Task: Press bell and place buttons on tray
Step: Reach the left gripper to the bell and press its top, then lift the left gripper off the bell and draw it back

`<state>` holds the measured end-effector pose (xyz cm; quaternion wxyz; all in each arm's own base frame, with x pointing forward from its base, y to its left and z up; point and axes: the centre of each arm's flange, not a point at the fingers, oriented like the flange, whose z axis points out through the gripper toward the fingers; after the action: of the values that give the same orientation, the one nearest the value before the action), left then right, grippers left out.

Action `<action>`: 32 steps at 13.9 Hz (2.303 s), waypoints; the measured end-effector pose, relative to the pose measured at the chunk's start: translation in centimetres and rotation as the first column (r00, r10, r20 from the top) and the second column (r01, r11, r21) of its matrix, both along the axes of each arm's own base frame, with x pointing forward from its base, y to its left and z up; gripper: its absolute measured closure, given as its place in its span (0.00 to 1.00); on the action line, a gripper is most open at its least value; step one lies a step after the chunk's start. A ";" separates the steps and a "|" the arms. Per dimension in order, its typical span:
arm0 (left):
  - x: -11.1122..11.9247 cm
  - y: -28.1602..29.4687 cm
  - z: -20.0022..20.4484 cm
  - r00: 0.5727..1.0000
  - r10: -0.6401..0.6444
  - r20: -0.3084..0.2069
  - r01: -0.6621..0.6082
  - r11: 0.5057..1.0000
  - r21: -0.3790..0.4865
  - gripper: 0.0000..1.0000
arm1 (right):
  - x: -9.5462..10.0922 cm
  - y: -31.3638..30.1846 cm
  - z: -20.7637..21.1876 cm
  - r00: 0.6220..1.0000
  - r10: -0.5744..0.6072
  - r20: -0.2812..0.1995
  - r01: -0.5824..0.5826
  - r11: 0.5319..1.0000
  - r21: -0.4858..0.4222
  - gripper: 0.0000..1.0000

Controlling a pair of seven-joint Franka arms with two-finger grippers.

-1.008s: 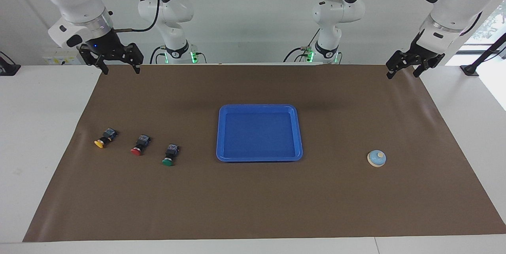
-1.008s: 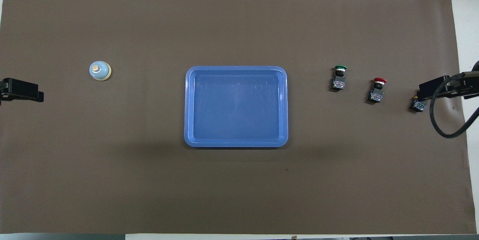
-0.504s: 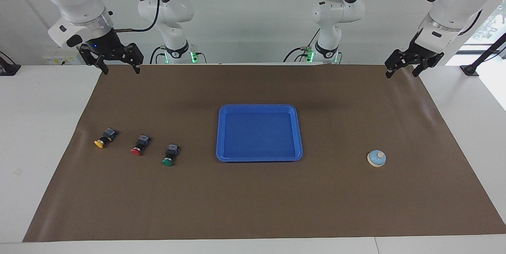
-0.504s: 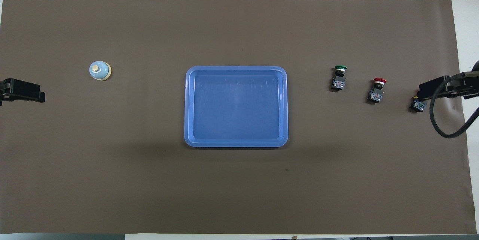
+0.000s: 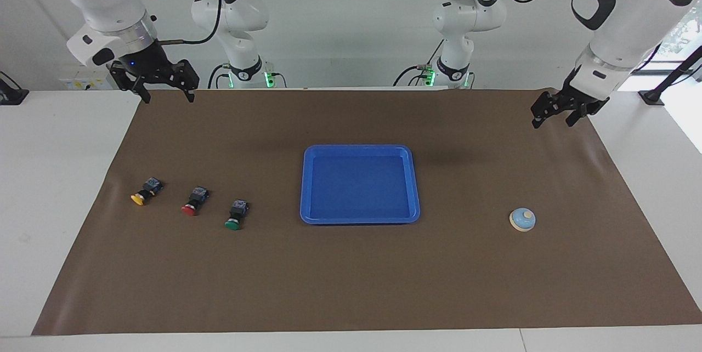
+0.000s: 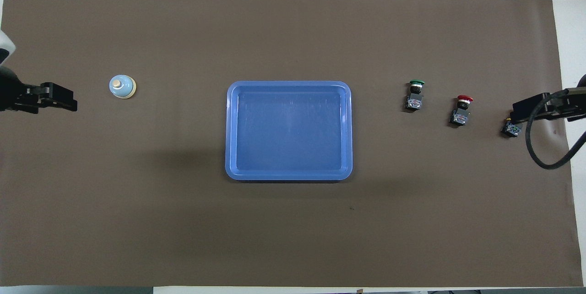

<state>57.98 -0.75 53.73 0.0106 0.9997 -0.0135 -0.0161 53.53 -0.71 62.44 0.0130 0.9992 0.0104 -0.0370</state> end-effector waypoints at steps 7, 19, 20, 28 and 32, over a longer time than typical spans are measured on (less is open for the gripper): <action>6.9 -0.1 -14.8 1.000 0.018 0.017 -0.018 1.000 -0.004 0.99 | 0.0 0.0 0.0 1.000 0.000 0.000 0.000 1.000 0.000 0.00; 8.1 0.6 -17.0 0.997 0.034 0.062 -0.034 0.999 -0.002 0.99 | 0.0 0.0 0.0 1.000 0.000 0.000 0.000 1.000 0.000 0.00; 8.2 0.8 -17.3 0.997 0.037 0.064 -0.037 0.999 -0.002 0.99 | 0.0 0.0 0.0 1.000 0.000 0.000 0.000 1.000 0.000 0.00; 8.6 1.2 -19.3 0.995 0.046 0.090 -0.046 0.999 -0.002 0.99 | 0.0 0.0 0.0 1.000 0.000 0.000 0.000 1.000 0.000 0.00; 8.1 1.2 -19.9 0.992 0.054 0.118 -0.053 0.999 -0.003 0.99 | 0.0 0.0 0.0 1.000 0.000 0.000 0.000 1.000 0.000 0.00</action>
<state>66.10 0.42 33.86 0.0103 0.9989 0.0127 0.0433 53.53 -0.71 62.43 0.0130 0.9992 0.0104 -0.0371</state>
